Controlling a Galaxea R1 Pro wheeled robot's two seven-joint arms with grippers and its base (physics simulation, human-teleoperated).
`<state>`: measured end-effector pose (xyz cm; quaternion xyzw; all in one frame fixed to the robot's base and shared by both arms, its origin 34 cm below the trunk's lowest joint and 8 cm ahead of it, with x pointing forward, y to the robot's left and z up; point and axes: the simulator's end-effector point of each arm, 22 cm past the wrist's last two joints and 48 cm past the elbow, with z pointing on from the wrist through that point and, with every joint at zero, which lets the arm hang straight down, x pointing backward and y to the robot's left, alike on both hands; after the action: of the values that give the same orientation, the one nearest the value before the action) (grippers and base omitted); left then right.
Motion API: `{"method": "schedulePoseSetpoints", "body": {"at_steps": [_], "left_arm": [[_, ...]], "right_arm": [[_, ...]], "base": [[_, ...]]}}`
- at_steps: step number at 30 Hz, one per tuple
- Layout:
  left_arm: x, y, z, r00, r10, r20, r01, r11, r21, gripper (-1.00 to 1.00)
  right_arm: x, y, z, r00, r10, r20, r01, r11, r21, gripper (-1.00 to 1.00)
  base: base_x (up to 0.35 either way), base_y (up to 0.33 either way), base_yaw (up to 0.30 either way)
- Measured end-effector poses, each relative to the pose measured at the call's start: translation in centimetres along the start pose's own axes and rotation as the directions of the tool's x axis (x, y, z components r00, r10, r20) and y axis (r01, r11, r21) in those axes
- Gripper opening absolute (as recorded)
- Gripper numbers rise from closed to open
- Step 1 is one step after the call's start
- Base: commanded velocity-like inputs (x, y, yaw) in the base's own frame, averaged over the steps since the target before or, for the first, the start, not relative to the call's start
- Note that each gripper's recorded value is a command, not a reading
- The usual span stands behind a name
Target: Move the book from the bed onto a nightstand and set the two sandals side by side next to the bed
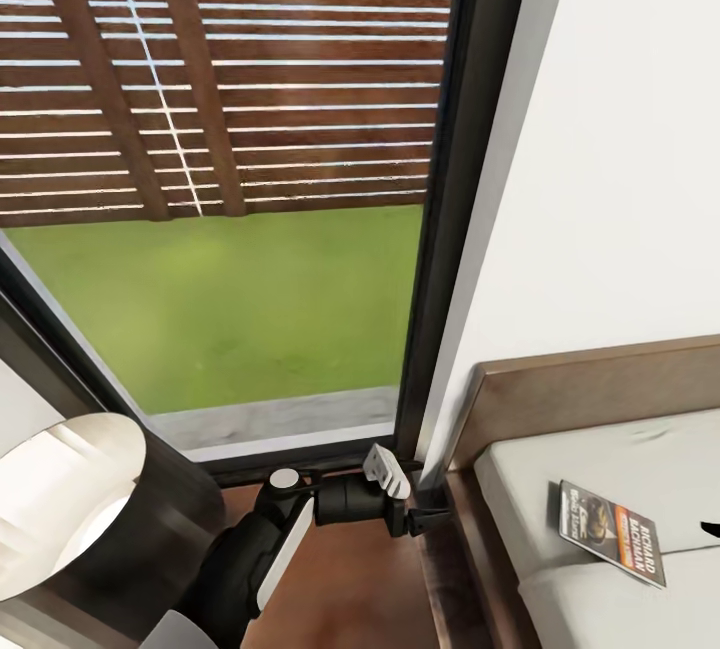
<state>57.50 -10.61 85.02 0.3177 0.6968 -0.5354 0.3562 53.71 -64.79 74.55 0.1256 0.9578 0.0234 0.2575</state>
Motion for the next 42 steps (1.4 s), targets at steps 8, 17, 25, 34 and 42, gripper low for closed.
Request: {"method": "schedulePoseSetpoints", "body": {"at_steps": [8,17,25,34,42], "left_arm": [[1.0,0.7,0.2,1.0,0.0,0.0,0.0,1.0,0.0,1.0],[2.4,-0.1,0.3,0.999,-0.047,-0.006,0.047,0.999,0.023,1.0],[4.3,-1.1,0.2,0.992,-0.126,-0.008,0.126,0.992,0.033,1.0],[5.8,-2.4,0.1,0.979,-0.205,0.013,0.204,0.978,0.05,1.0],[6.4,-3.2,0.0,0.965,-0.259,0.038,0.256,0.964,0.067,1.0]], "right_arm": [[-0.5,0.0,1.0,0.997,-0.059,0.049,0.059,0.998,-0.001,1.0],[-0.9,0.8,1.4,0.992,-0.104,0.074,0.105,0.994,-0.01,1.0],[-2.2,2.1,1.4,0.983,-0.141,0.119,0.144,0.989,-0.019,1.0],[-3.3,3.9,1.7,0.974,-0.164,0.159,0.171,0.985,-0.031,1.0],[-4.1,4.0,1.3,0.968,-0.18,0.175,0.187,0.982,-0.023,1.0]], "base": [[0.0,0.0,0.0],[0.0,0.0,0.0],[0.0,0.0,0.0],[0.0,0.0,0.0],[0.0,0.0,0.0]]}}
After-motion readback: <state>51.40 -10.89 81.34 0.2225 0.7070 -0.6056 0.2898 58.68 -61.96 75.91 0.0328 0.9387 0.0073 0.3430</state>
